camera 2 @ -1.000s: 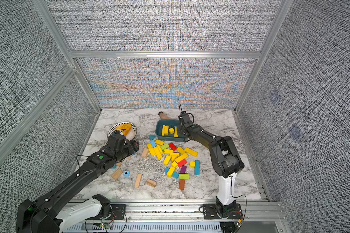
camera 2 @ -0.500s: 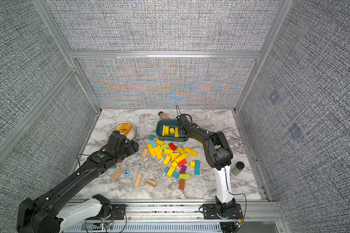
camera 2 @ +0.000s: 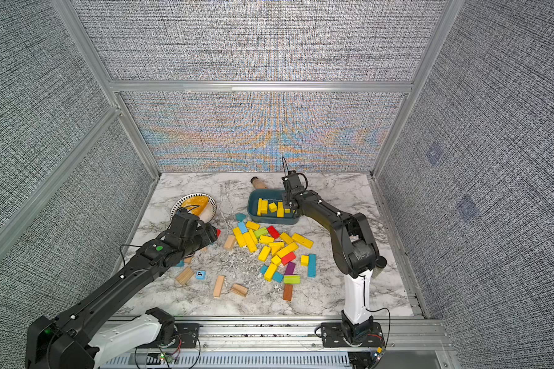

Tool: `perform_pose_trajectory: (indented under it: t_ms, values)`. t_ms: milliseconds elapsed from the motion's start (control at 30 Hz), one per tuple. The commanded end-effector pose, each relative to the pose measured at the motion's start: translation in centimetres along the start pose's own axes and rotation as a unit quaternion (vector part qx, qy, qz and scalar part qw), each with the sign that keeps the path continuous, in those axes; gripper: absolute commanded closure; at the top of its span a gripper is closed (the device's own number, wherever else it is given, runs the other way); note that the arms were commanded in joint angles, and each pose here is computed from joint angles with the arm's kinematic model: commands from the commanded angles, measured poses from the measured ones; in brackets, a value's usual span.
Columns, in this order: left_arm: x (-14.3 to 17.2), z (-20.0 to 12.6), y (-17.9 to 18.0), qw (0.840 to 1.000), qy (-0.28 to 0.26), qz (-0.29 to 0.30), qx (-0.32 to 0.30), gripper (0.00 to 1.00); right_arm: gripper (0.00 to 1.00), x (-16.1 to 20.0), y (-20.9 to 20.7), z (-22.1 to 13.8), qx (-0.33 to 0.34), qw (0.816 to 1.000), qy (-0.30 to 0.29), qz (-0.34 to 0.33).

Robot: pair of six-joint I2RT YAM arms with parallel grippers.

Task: Pick out the yellow building blocks
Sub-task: Place the building block in the storage box, then pick up the building block from the center of the board.

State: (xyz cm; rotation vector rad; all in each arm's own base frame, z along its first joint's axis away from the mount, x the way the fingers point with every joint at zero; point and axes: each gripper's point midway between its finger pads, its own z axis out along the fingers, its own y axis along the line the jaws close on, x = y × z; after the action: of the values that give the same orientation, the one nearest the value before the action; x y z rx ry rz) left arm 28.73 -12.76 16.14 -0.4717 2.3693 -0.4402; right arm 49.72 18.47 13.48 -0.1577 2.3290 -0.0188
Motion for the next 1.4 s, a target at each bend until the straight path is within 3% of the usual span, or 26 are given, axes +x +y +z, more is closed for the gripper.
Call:
perform_pose_trajectory:
  t_ms: [0,333,567,1200,1367]
  values:
    - [-0.3,0.1,0.1,1.0,-0.007,0.002,-0.005,0.22,0.64,-0.1,2.2,-2.4,-0.042,0.999,-0.01,-0.012]
    - [0.5,0.9,0.6,1.0,0.002,-0.007,-0.009,0.22,0.64,7.7,13.3,-7.8,-0.184,0.981,0.044,-0.04]
    - [1.0,0.9,1.0,1.0,0.006,-0.01,-0.012,0.23,0.64,10.8,16.8,-6.7,-0.213,0.971,0.084,-0.069]
    - [1.2,0.8,1.4,1.0,0.004,-0.012,-0.015,0.23,0.64,13.9,18.5,-3.6,-0.191,0.966,0.124,-0.119]
    - [1.2,0.8,1.4,1.0,0.005,-0.012,-0.016,0.23,0.69,14.2,18.6,-3.3,-0.185,0.966,0.126,-0.126]
